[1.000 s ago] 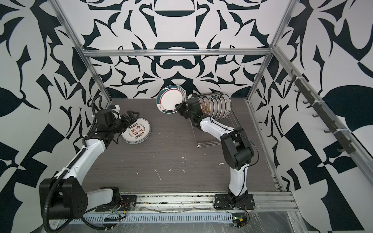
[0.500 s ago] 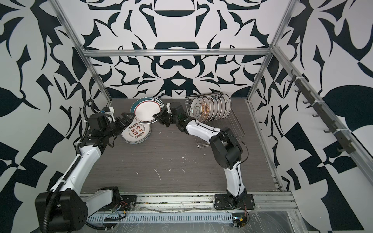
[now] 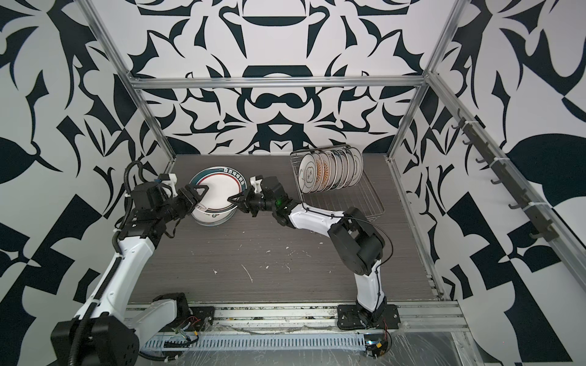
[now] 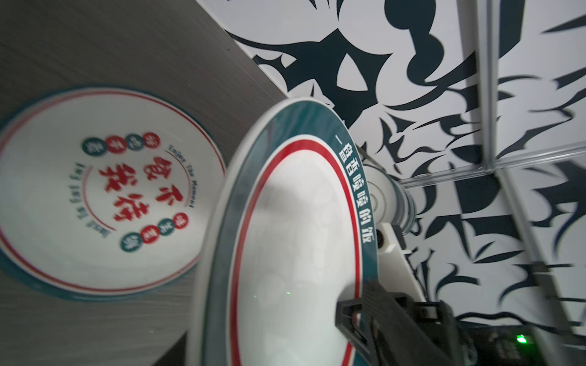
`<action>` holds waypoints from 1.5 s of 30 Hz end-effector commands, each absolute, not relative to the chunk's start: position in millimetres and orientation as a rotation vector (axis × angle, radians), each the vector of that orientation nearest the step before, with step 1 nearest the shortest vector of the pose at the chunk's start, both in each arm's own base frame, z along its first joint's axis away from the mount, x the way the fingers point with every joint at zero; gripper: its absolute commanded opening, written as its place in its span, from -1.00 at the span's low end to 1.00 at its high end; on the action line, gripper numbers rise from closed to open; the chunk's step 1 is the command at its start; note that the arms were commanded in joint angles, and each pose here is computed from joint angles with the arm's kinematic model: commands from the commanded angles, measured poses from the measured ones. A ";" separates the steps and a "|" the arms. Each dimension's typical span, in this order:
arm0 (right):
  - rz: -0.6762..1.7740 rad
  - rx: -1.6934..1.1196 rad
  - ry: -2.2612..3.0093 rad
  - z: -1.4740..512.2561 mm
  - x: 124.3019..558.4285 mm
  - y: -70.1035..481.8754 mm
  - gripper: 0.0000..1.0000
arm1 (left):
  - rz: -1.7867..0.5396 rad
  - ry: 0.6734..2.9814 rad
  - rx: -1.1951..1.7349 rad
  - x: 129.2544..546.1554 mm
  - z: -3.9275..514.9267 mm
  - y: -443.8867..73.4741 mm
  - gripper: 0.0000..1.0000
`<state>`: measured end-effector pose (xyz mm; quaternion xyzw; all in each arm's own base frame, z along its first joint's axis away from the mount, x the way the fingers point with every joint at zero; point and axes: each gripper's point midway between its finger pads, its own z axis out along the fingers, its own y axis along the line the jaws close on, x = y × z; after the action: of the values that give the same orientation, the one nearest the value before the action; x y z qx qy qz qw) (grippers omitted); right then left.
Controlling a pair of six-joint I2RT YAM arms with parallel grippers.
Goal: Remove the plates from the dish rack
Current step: 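Carry the green-rimmed plate to the left gripper while it grasps the rim, then lower the green-rimmed plate onto the table stack with left gripper while right returns to rack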
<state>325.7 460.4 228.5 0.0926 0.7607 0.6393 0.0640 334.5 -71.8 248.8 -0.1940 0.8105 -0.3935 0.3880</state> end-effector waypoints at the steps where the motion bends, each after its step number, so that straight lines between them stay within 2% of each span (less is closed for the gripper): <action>1: 2.024 0.104 2.130 281.6 312.2 458.3 -0.99 | -1.057 2.101 -0.464 318.4 246.0 -82.0 -0.06; 5: 2.029 0.074 2.129 282.3 306.4 456.9 -0.93 | -1.078 2.100 -0.450 313.1 246.4 -85.1 -0.39; 8: 2.026 0.032 2.128 286.0 302.1 456.1 -0.75 | -1.088 2.106 -0.442 311.0 250.8 -86.8 -0.59; 13: 1.985 -0.044 2.115 298.8 295.8 449.8 -0.19 | -1.076 2.119 -0.430 306.8 261.4 -86.9 -0.87; 15: 1.946 -0.068 2.116 304.5 294.2 443.6 -0.02 | -1.056 2.123 -0.424 304.9 268.2 -85.5 -0.95; 17: 1.846 -0.103 2.138 308.0 293.3 433.6 0.10 | -1.030 2.127 -0.424 302.6 275.2 -83.0 -1.00; 22: 1.355 -0.177 2.246 302.2 293.8 381.4 0.48 | -0.908 2.149 -0.427 299.1 291.5 -70.8 -1.00; 24: 1.182 -0.178 2.270 298.2 294.6 352.5 0.58 | -0.798 2.175 -0.471 298.7 291.3 -56.7 -1.00; 30: 0.868 -0.125 2.323 283.0 294.4 271.0 0.95 | -0.526 2.221 -0.639 298.3 278.9 -5.4 -1.00; 37: 0.669 0.006 2.384 253.1 296.2 196.0 0.99 | -0.474 2.194 -0.909 308.0 240.9 42.5 -1.00; 45: 0.507 0.045 2.477 218.0 304.4 170.7 0.99 | -0.516 2.196 -0.996 336.1 204.0 49.3 -1.00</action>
<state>299.9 179.3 220.7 0.0268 0.9289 0.2212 0.2959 319.2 45.9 195.4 -0.3772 0.8556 -0.1823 0.3040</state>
